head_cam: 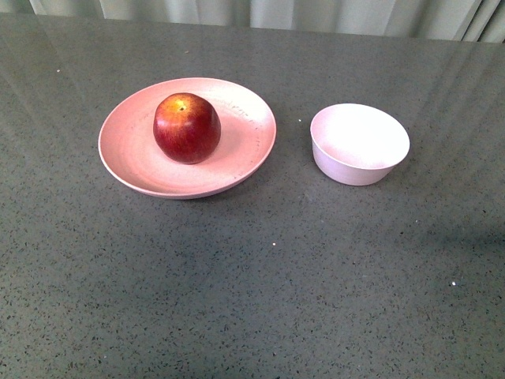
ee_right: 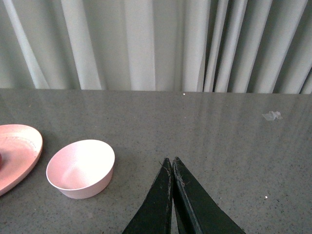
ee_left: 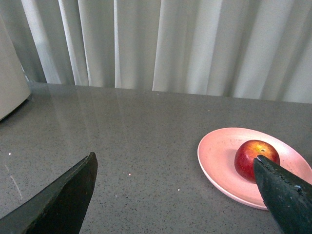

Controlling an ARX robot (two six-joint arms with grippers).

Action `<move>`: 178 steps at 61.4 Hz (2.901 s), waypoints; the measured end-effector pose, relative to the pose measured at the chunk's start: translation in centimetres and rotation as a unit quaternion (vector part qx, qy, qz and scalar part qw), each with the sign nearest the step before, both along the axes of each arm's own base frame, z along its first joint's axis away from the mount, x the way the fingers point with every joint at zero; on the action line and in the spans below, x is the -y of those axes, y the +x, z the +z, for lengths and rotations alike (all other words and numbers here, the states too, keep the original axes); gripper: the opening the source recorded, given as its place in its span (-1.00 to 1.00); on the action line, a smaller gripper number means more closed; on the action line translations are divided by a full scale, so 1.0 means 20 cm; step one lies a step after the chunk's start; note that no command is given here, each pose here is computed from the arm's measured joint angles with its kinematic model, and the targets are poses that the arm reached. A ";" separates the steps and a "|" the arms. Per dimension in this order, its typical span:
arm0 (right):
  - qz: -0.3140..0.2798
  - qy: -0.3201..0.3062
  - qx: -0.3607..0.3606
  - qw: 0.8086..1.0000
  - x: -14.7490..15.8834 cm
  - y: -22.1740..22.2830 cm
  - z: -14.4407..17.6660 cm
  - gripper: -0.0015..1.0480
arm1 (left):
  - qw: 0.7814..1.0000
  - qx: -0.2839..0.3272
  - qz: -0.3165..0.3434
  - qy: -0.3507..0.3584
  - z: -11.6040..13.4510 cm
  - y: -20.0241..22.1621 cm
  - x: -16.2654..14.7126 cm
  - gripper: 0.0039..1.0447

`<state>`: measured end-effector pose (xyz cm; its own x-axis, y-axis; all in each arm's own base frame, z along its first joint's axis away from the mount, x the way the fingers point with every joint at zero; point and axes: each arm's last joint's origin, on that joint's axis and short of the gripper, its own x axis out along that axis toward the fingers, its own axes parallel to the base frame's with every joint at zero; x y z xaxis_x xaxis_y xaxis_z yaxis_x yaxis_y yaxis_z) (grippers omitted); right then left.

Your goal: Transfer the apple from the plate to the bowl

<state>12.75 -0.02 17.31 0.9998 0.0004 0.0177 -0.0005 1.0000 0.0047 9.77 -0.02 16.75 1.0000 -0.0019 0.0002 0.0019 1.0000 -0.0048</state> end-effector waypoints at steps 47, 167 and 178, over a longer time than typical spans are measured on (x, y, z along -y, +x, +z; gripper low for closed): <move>0.000 0.000 0.003 1.000 0.00 -0.10 0.00 -0.96 | 1.000 0.000 0.000 0.000 0.00 0.00 0.00 0.84; -0.001 -0.001 0.001 1.000 0.00 -0.15 -0.01 0.83 | 0.962 -0.218 -0.158 0.042 -0.17 1.29 0.33 0.84; -0.001 -0.001 0.001 1.000 0.00 -0.15 -0.01 0.83 | 0.950 -0.234 -0.208 0.021 -0.19 1.30 0.42 0.84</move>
